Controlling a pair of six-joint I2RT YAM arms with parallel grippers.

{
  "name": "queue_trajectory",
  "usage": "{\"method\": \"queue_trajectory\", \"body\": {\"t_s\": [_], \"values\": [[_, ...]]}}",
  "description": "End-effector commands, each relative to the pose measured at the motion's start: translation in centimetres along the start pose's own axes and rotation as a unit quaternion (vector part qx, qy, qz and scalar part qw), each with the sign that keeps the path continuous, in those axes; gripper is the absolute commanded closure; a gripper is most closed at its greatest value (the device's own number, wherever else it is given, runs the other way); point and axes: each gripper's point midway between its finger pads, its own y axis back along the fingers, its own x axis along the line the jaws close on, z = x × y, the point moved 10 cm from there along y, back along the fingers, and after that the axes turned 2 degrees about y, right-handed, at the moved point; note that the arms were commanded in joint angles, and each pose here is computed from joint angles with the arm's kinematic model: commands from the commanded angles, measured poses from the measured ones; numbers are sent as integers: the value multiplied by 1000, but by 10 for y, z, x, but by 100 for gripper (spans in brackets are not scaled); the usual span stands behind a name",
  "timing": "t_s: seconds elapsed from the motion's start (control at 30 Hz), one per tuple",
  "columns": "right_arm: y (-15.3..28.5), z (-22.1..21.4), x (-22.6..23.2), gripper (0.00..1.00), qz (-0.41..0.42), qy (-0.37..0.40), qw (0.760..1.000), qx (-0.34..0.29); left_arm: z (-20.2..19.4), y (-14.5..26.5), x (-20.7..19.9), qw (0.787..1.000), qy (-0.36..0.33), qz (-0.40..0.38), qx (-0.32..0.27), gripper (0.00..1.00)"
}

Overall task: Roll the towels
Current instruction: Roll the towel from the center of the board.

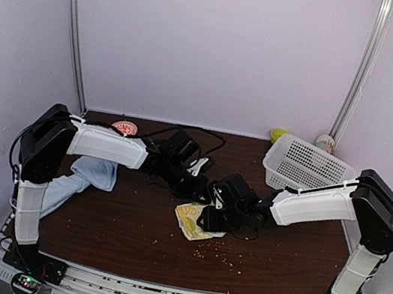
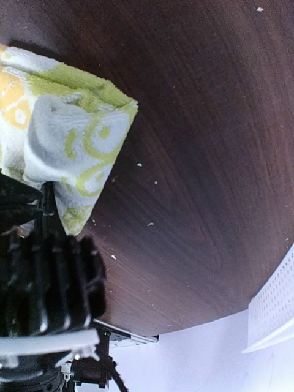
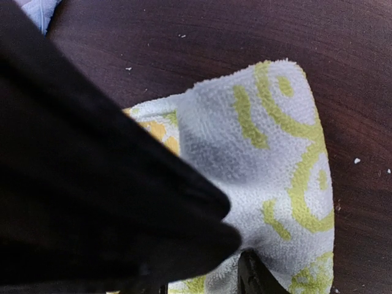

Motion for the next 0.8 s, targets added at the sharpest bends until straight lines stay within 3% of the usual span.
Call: {"method": "queue_trajectory", "body": {"t_s": [0.0,0.53,0.6,0.77], "values": [[-4,-16,-13,60,-20,-6,999,36,9,-12,7,1000,7,-14,0,100],[32,-6,-2,54,2,16,1000,20,3,-40,61,998,65,18,20,100],[38,-4,-3,59,-11,19,1000,9,0,-40,63,997,66,20,22,100],[31,-12,-10,89,-43,30,998,35,-3,-40,66,997,68,25,24,100]]}}
